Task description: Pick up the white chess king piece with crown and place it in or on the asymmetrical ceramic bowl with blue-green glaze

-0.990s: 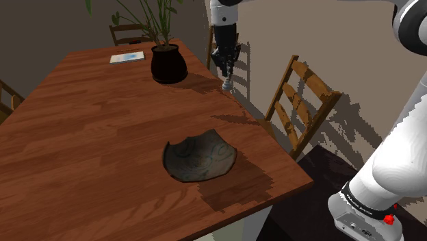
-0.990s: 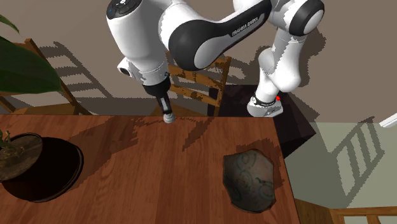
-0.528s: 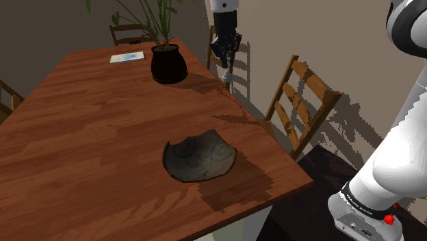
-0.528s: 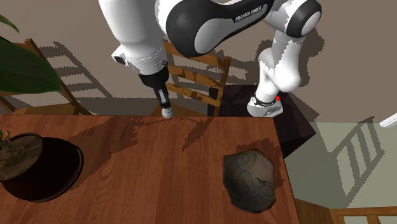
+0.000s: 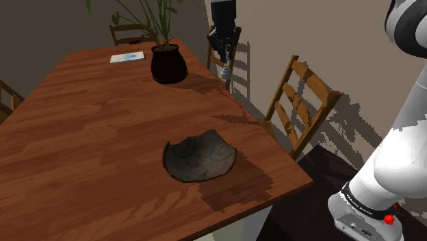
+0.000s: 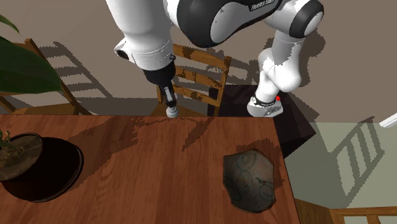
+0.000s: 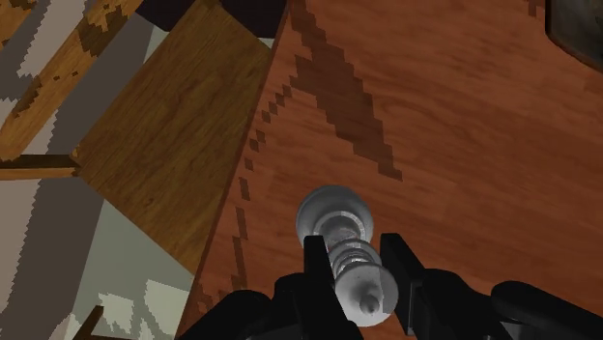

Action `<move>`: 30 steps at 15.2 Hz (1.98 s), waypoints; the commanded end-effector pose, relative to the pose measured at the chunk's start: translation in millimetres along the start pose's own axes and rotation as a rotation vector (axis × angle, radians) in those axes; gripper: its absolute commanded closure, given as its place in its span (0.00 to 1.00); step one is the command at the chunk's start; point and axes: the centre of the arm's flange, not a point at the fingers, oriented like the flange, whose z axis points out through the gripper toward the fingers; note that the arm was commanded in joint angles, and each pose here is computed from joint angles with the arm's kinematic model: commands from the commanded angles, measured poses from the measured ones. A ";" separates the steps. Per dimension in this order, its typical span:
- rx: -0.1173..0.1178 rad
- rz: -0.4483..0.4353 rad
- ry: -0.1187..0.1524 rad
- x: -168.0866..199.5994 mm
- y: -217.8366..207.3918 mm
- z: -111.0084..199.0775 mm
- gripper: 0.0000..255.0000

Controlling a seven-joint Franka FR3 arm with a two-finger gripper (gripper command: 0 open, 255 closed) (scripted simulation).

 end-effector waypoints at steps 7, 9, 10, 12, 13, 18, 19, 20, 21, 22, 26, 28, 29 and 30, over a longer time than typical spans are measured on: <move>0.000 0.000 0.000 -56.4 -87.6 -7.8 1.00; 0.000 0.000 0.000 -70.8 -109.7 -9.1 1.00; 0.000 0.000 0.000 -78.0 -120.7 -9.8 1.00; 0.000 0.000 0.000 -92.4 -142.8 -11.1 1.00; 0.000 0.000 0.000 -99.6 -153.9 -11.8 1.00; 0.000 0.000 0.000 -135.5 -209.1 -15.1 1.00; 0.000 0.000 0.000 -142.7 -220.2 -15.7 1.00; 0.000 0.000 0.000 -149.9 -231.2 -16.4 1.00; 0.000 0.000 0.000 -157.1 -242.2 -17.0 1.00; 0.000 0.000 0.000 -164.3 -253.3 -17.7 1.00; 0.000 0.000 0.000 -171.9 -267.1 -2.7 1.00; 0.000 0.000 0.000 -171.0 -267.4 7.8 1.00; 0.000 0.000 0.000 -170.6 -267.5 13.1 1.00; 0.000 0.000 0.000 -170.2 -267.6 18.3 1.00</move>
